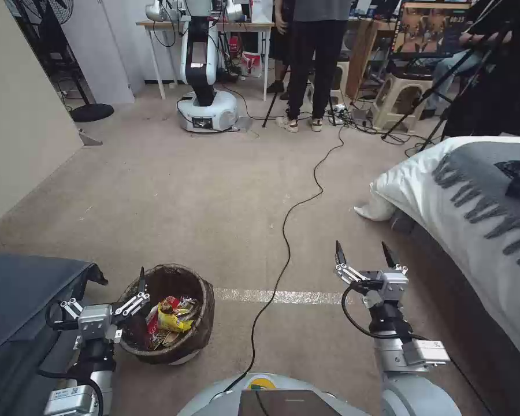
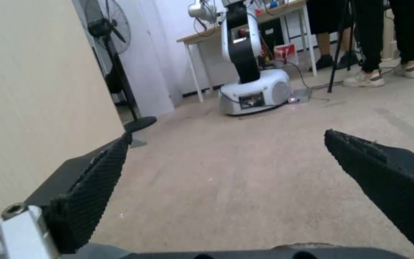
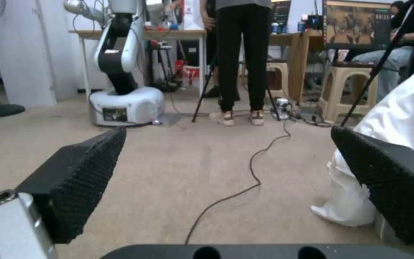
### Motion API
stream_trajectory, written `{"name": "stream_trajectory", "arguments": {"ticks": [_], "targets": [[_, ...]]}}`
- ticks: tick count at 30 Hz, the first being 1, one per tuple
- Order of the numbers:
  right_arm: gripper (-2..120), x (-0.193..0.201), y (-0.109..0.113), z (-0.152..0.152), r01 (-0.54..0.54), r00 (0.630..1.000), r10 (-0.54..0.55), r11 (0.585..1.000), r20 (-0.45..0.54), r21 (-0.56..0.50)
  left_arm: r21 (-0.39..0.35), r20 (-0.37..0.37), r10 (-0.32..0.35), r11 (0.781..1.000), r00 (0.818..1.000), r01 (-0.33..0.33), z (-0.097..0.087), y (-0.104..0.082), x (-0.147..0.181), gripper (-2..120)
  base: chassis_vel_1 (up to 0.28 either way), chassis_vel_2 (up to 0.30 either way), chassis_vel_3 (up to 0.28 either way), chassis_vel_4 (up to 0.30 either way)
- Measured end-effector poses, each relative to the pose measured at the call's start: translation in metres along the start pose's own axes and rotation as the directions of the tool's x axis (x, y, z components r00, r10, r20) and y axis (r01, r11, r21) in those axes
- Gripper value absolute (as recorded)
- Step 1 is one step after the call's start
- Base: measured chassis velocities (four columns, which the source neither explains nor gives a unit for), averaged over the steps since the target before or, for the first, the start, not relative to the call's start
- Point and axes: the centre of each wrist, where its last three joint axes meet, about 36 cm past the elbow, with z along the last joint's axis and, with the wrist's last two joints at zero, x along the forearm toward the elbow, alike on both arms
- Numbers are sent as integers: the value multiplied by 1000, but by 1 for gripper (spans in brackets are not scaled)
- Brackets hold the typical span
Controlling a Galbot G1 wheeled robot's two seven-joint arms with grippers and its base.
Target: Pick up the trash bin, then pick up the garbage from the floor and place it into the trash bin.
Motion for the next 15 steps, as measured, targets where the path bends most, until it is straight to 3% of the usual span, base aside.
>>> {"name": "stream_trajectory", "arguments": {"ticks": [15], "targets": [[100, 0, 0, 0, 0, 1000, 0, 1000, 1, 1, 2, -4, -3, 1000, 1000, 3, 0, 0, -1, 100, 0, 0, 0, 0]]}}
